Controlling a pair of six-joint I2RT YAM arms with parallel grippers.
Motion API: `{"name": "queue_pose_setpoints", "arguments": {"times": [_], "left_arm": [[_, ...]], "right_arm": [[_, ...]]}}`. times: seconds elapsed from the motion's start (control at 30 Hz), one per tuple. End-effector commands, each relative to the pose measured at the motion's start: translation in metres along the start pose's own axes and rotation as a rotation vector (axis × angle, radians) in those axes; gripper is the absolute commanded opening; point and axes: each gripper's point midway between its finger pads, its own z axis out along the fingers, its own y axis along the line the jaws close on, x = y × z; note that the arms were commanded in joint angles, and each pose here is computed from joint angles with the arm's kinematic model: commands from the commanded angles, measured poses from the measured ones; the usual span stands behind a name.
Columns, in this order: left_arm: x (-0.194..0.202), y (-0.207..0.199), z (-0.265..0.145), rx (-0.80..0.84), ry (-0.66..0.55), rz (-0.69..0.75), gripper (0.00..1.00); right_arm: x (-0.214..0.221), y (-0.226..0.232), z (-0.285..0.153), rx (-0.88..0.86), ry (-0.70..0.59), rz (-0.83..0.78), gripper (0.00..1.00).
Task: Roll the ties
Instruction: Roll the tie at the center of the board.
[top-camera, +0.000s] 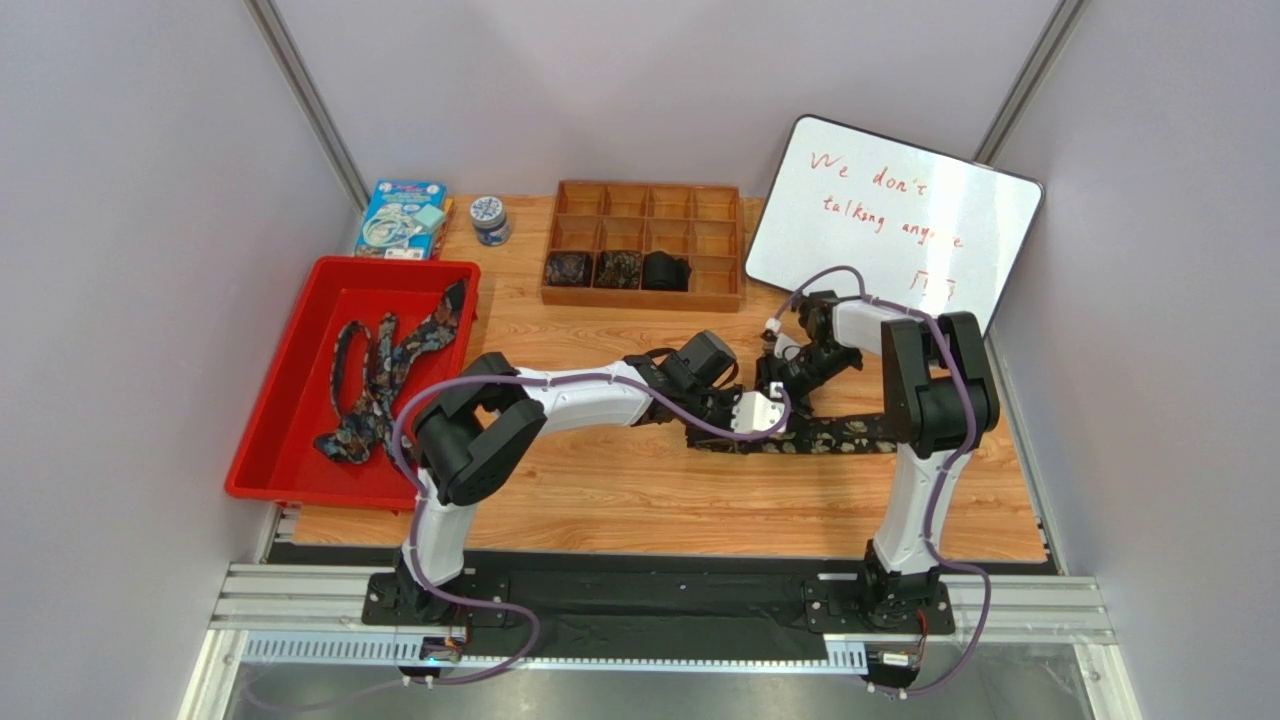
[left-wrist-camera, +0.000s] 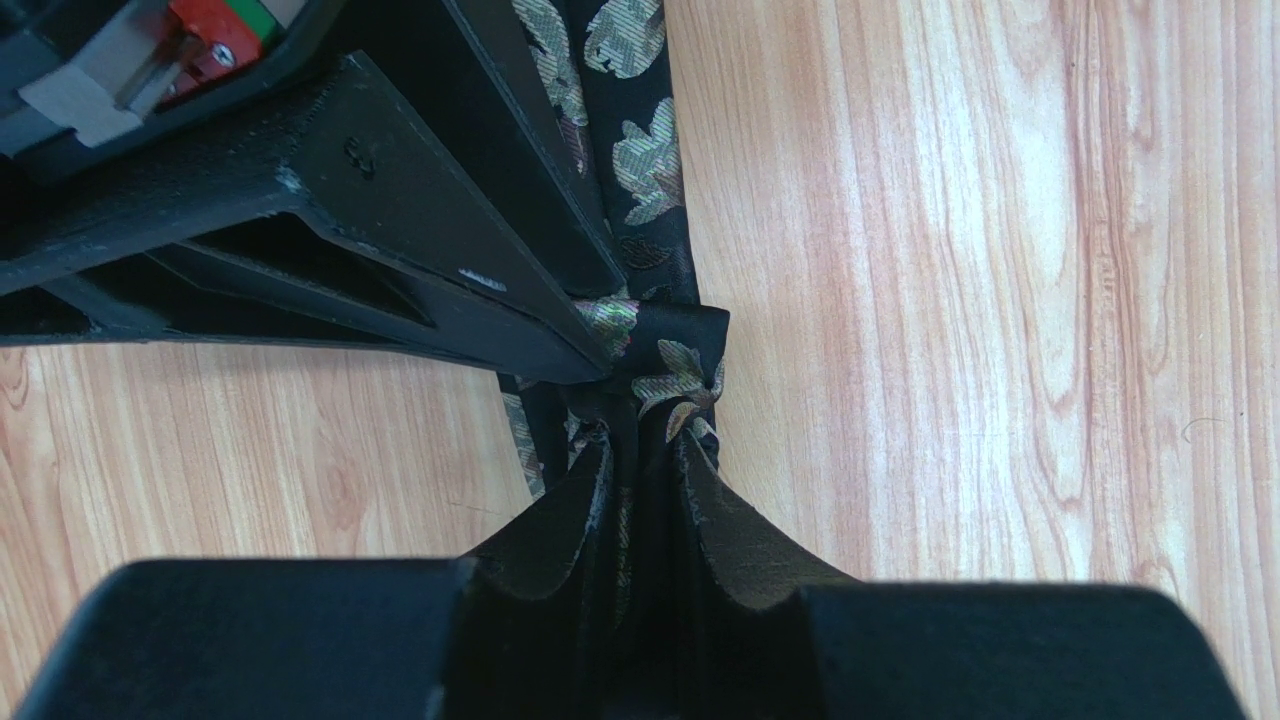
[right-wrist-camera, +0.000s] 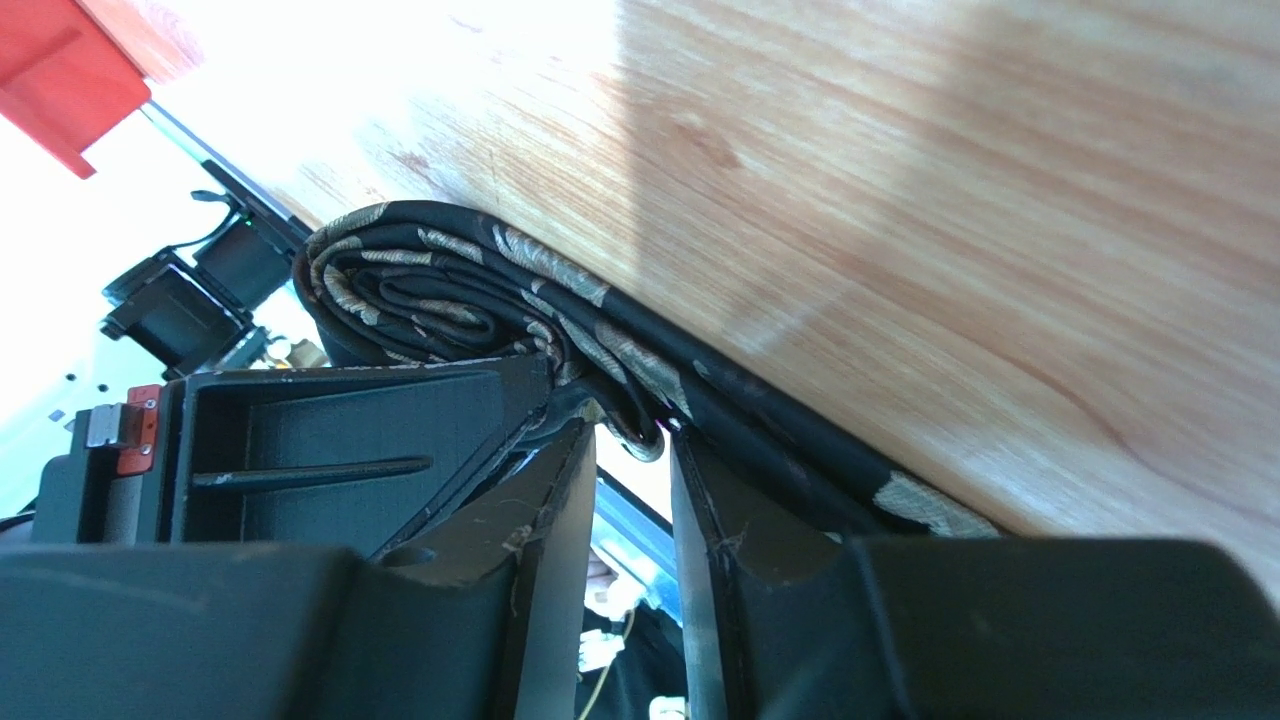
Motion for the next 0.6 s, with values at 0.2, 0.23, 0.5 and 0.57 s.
{"name": "queue_pose_setpoints", "arguments": {"times": [0.2,0.23,0.5,0.57], "left_arm": [[0.038,-0.014,-0.002,0.047,0.115,-0.075,0.28],[0.034,-0.01,-0.006,0.035,0.104,-0.093,0.33],[0.03,0.004,-0.039,-0.008,0.058,-0.142,0.56],[0.034,0.001,-0.041,-0.005,0.065,-0.139,0.57]], "right_arm": [[-0.014,-0.023,0.007,0.165,-0.02,-0.087,0.0],[-0.016,-0.029,0.006,0.198,-0.029,-0.089,0.0],[-0.015,-0.042,0.011,0.275,-0.018,-0.097,0.0],[-0.016,-0.043,0.01,0.292,-0.023,-0.104,0.0]]}}
